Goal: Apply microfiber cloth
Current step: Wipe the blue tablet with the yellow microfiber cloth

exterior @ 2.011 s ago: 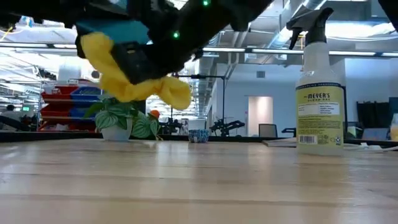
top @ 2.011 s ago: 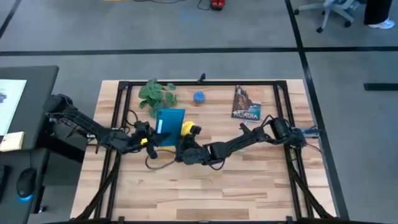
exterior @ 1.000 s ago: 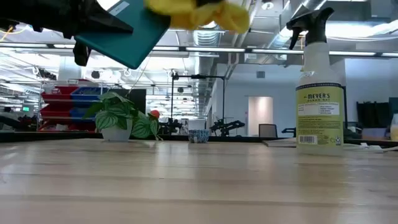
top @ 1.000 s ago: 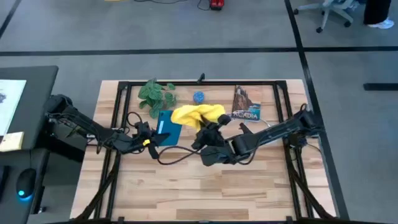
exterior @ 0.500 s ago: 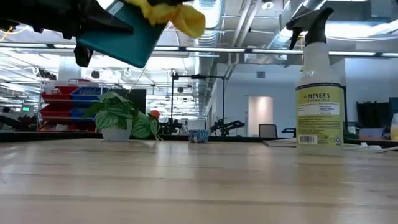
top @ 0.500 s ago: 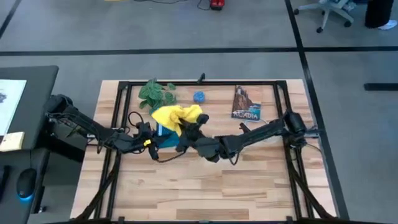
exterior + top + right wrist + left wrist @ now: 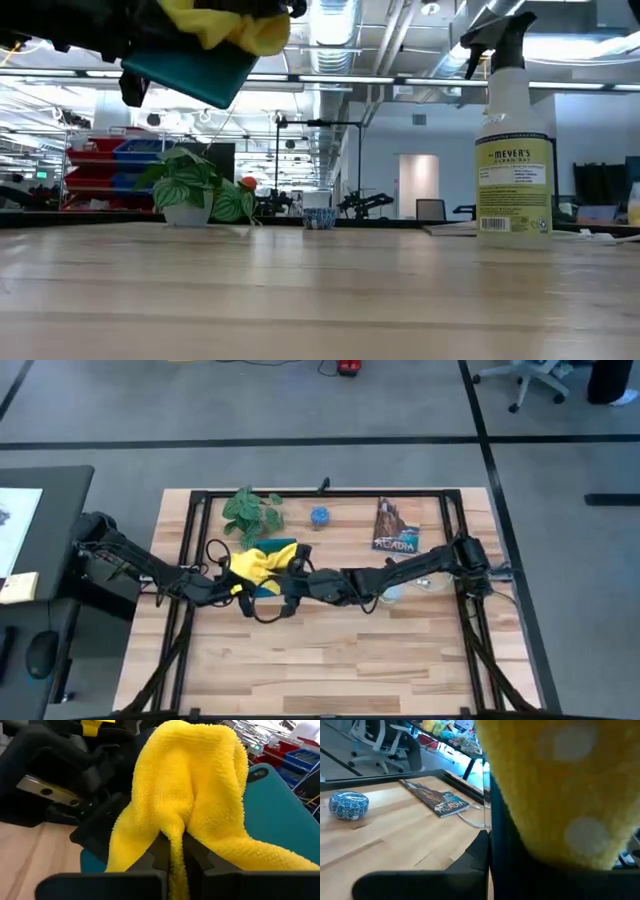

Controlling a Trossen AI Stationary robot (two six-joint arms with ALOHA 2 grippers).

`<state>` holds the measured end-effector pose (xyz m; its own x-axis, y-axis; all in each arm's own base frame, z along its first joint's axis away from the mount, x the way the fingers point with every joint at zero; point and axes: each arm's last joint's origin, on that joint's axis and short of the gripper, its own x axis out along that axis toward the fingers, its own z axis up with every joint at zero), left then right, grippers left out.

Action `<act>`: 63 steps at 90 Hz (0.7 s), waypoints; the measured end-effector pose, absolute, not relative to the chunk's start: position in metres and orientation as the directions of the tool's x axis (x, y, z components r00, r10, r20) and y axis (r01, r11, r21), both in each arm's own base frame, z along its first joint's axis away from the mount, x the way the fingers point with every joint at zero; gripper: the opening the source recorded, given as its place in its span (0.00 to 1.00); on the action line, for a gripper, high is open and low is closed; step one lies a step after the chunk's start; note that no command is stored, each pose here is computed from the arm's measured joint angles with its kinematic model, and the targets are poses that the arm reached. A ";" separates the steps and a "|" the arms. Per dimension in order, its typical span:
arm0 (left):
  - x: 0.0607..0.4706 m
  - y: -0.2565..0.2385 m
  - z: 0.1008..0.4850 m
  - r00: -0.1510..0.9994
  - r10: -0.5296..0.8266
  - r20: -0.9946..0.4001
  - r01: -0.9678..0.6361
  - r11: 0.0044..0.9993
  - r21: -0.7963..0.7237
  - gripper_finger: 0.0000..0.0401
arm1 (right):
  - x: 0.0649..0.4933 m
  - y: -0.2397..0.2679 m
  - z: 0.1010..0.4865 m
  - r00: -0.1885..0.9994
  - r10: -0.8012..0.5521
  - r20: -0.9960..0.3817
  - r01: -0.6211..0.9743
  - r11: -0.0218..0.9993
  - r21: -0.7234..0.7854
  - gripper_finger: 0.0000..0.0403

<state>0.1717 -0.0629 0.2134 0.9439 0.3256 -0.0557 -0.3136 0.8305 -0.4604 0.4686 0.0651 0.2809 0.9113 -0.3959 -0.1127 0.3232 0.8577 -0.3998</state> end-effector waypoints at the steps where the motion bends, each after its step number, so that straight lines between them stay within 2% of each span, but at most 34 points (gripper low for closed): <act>1: 0.172 -0.063 0.213 0.944 0.326 -0.055 -0.314 0.830 -0.462 0.02 | 0.469 0.064 0.282 0.907 -0.408 -0.105 0.338 0.853 -0.397 0.01; 10: 0.172 -0.062 0.213 0.939 0.340 -0.058 -0.327 0.823 -0.465 0.02 | 0.466 0.058 0.289 0.803 -0.595 -0.032 0.538 0.748 -0.390 0.01; 15: 0.172 -0.062 0.213 0.939 0.339 -0.061 -0.327 0.822 -0.467 0.02 | 0.466 0.055 0.293 0.780 -0.625 -0.002 0.573 0.717 -0.397 0.01; 21: 0.172 -0.062 0.213 0.941 0.333 -0.061 -0.322 0.823 -0.467 0.02 | 0.466 0.057 0.295 0.809 -0.588 0.013 0.539 0.733 -0.414 0.01; 28: 0.172 -0.063 0.212 0.948 0.310 -0.067 -0.305 0.834 -0.459 0.02 | 0.468 0.062 0.293 0.884 -0.467 -0.002 0.425 0.805 -0.414 0.01; 37: 0.172 -0.064 0.213 0.952 0.299 -0.065 -0.295 0.840 -0.456 0.02 | 0.470 0.064 0.285 0.943 -0.324 -0.080 0.278 0.895 -0.348 0.01; 44: 0.172 -0.064 0.212 0.949 0.306 -0.070 -0.304 0.839 -0.451 0.02 | 0.471 0.060 0.279 0.952 -0.271 -0.141 0.219 0.928 -0.301 0.01; 53: 0.172 -0.063 0.212 0.944 0.321 -0.070 -0.317 0.834 -0.452 0.02 | 0.471 0.054 0.277 0.943 -0.293 -0.160 0.236 0.924 -0.300 0.01; 63: 0.172 -0.062 0.212 0.938 0.341 -0.066 -0.332 0.823 -0.460 0.02 | 0.469 0.050 0.281 0.867 -0.486 -0.109 0.422 0.834 -0.354 0.01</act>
